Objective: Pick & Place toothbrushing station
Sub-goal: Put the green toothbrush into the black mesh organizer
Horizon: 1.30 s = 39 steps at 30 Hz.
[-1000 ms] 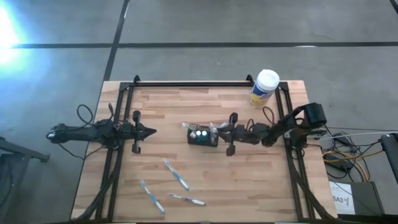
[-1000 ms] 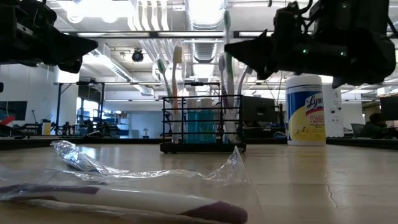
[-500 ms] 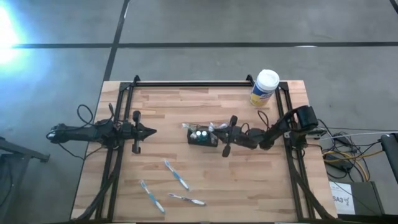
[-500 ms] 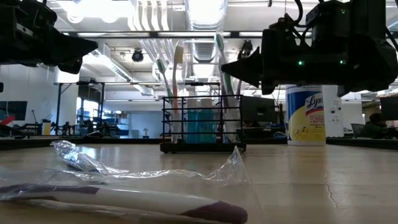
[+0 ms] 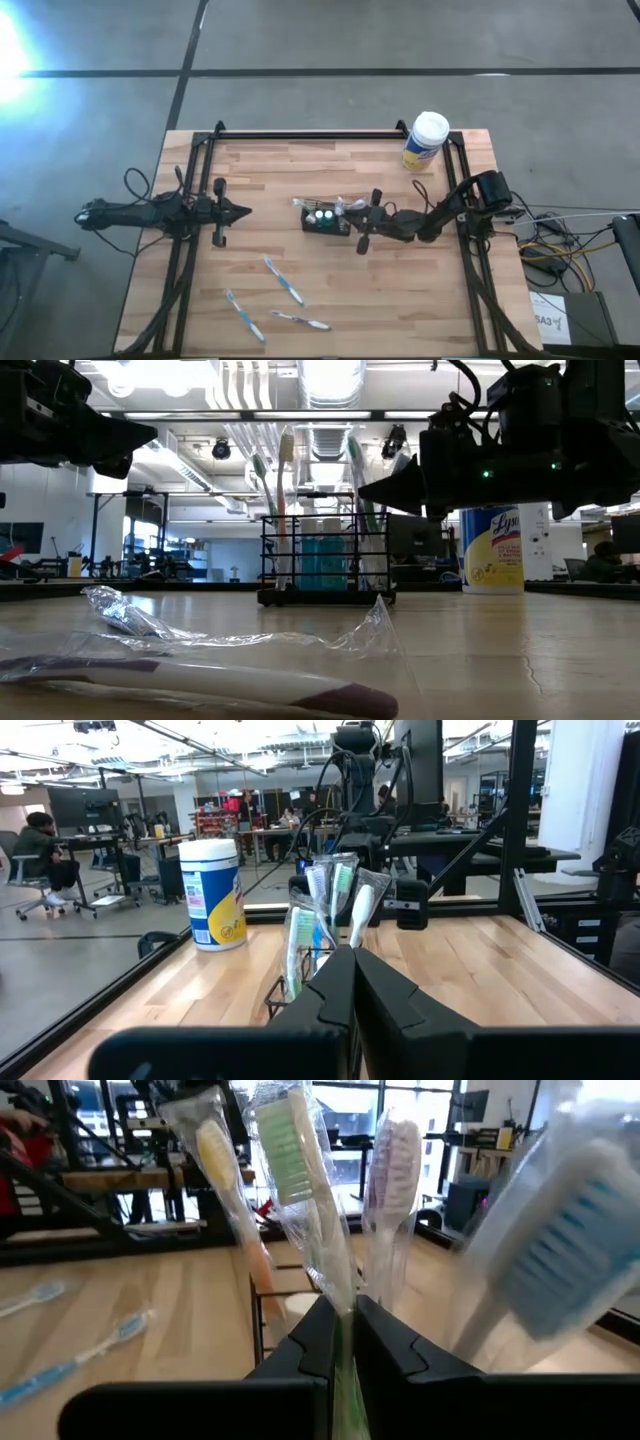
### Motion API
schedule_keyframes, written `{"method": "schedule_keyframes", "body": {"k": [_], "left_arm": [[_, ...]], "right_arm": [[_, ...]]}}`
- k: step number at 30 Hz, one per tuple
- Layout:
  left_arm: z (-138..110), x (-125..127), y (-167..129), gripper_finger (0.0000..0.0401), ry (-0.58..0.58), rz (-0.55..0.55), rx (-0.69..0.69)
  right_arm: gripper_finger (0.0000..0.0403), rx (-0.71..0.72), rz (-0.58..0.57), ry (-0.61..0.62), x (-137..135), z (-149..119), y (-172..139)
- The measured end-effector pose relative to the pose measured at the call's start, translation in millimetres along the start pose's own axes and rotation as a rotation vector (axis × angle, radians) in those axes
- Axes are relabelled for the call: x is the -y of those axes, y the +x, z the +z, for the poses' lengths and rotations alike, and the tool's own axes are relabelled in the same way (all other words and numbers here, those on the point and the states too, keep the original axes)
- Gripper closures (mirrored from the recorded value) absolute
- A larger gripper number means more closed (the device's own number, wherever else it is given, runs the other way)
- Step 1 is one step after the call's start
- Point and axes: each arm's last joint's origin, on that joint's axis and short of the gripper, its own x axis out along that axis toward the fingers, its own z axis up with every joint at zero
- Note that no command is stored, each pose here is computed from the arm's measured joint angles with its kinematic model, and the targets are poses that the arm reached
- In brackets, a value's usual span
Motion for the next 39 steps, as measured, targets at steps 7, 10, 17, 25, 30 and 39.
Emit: {"method": "schedule_keyframes", "body": {"k": [7,10,17,25,30,39], "left_arm": [[0,0,0,0.0394,0.0,0.0,0.0],[0,0,0,0.0394,0.0,0.0,0.0],[0,0,0,0.0394,0.008,0.0,0.0],[0,0,0,0.0394,0.007,0.0,-0.002],[0,0,0,0.0394,0.006,-0.001,-0.002],[-1,0,0,0.0394,-0.003,-0.001,-0.006]], "right_arm": [[0.0369,-0.046,-0.001,0.005,0,-4,1],[0.0347,-0.059,0.0,0.016,0,-5,0],[0.0285,-0.045,0.02,0.031,-3,-4,-1],[0.0231,0.019,0.032,0.022,-7,15,-1],[0.0214,0.072,0.041,0.012,-8,32,-4],[0.0211,0.021,0.047,-0.124,-18,76,3]]}}
